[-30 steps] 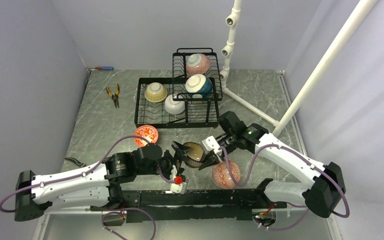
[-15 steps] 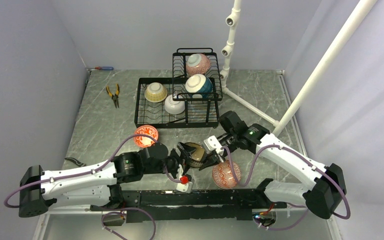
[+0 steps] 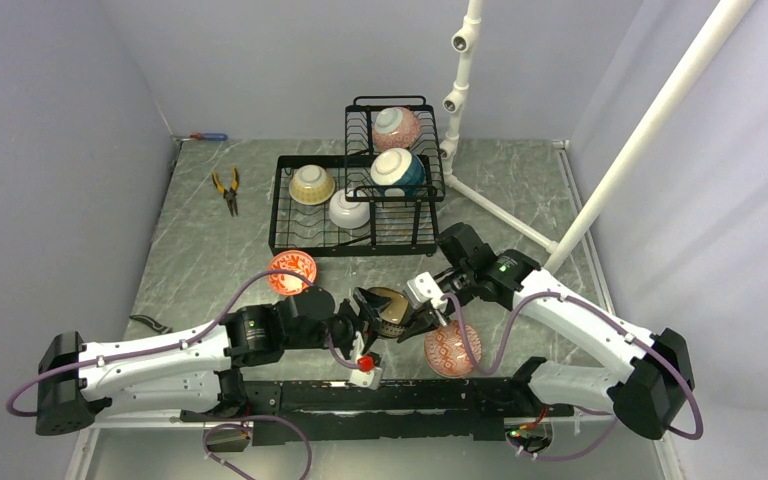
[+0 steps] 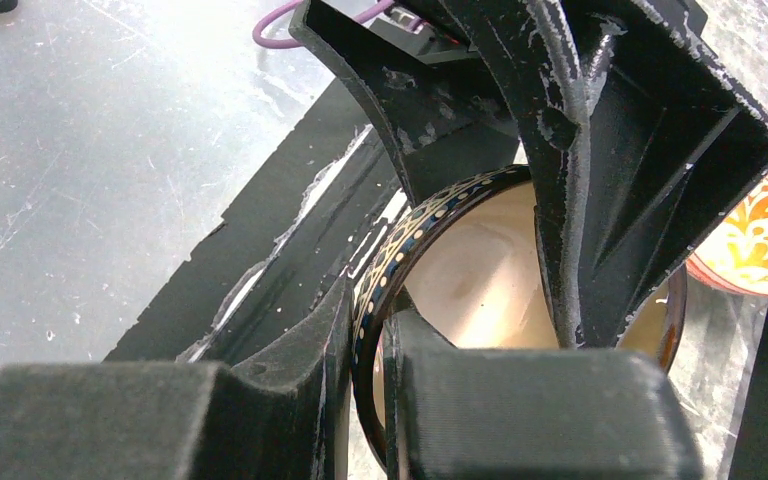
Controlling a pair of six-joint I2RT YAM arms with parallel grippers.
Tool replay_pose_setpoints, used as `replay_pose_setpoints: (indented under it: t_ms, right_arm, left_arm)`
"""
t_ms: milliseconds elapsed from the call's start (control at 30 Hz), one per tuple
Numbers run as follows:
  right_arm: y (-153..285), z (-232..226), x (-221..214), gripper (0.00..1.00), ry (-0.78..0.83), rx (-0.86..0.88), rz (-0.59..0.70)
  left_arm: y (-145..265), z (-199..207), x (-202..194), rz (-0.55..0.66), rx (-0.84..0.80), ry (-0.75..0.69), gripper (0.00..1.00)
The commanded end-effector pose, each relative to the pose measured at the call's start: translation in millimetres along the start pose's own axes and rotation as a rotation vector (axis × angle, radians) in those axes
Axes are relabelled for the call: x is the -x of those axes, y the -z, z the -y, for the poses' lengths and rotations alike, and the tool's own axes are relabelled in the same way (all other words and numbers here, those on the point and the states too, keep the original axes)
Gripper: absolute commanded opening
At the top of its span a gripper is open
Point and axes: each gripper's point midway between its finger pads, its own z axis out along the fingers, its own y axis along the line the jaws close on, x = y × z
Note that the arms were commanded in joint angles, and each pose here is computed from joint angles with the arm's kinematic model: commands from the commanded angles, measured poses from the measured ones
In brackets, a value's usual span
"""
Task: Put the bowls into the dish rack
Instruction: Pick up the bowl from the dish rack.
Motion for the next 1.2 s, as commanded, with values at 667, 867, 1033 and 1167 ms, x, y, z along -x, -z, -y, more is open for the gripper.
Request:
replay_pose_setpoints:
  t_ms: [667,867,1033,1167]
  right_arm:
    - [32,59,17,1.00,0.213,-0.463,-0.013]
    - [54,76,24,1.00,0.209,-0.646,-0.029]
    - [76,87,37,1.00,0.218,-0.809,0.006]
    - [94,90,41,1.00,0.226,-0.938,0.031]
  left_arm:
    - [5,-21,-20,-0.077,0.196,0.347,0.03]
    - [4,-20,-41,-0.098,0.222,0.553,0.03]
    - [3,-28,-55,-0.072,0.277,0.718,0.03]
    - [2,-31,-64,-0.042,0.289,0.840,0.03]
